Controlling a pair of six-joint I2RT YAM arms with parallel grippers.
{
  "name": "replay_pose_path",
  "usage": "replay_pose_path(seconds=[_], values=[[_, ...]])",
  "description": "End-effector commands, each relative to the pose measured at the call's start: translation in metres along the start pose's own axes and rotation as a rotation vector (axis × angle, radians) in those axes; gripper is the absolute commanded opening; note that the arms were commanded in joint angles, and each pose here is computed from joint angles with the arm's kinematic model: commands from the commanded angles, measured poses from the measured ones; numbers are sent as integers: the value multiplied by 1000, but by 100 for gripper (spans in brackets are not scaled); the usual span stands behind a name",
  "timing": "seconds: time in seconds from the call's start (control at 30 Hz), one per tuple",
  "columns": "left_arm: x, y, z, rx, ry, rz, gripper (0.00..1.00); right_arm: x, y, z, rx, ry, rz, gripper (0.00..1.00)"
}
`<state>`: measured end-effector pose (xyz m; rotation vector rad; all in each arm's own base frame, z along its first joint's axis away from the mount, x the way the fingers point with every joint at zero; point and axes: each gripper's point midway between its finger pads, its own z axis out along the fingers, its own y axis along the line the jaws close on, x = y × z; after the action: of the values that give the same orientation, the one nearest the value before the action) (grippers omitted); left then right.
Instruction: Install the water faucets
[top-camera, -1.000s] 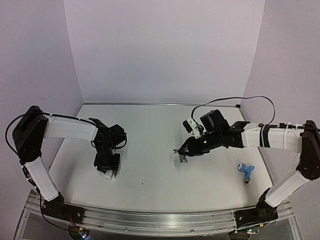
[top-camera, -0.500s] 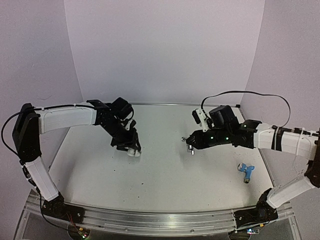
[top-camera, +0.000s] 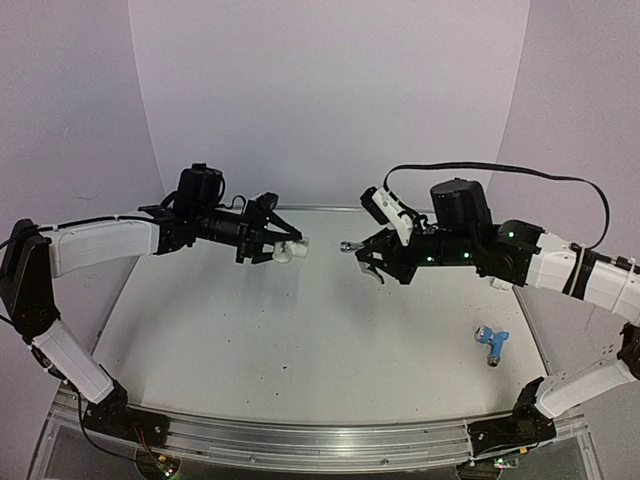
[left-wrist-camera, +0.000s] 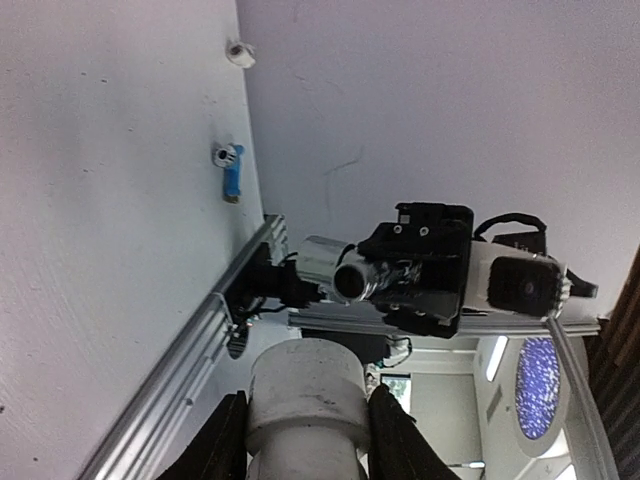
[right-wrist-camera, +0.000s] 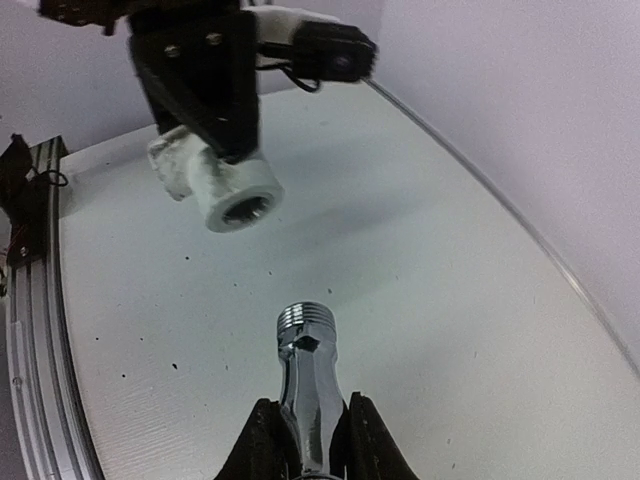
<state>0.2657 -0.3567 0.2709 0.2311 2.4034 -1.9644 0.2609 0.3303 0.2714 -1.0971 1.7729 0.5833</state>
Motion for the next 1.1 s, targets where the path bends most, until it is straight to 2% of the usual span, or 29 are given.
replay_pose_path(seconds=[0.0, 0.27, 0.6, 1.07], values=[[29, -74, -23, 175, 77, 25, 0, -69, 27, -2, -22, -180, -328, 0], [41, -90, -37, 232, 54, -17, 0, -111, 53, -15, -74, -362, -430, 0], [52, -101, -45, 258, 67, 14, 0, -123, 65, -12, -130, -399, -466, 0], [59, -111, -49, 275, 67, 50, 0, -141, 73, -13, -170, -501, -432, 0]])
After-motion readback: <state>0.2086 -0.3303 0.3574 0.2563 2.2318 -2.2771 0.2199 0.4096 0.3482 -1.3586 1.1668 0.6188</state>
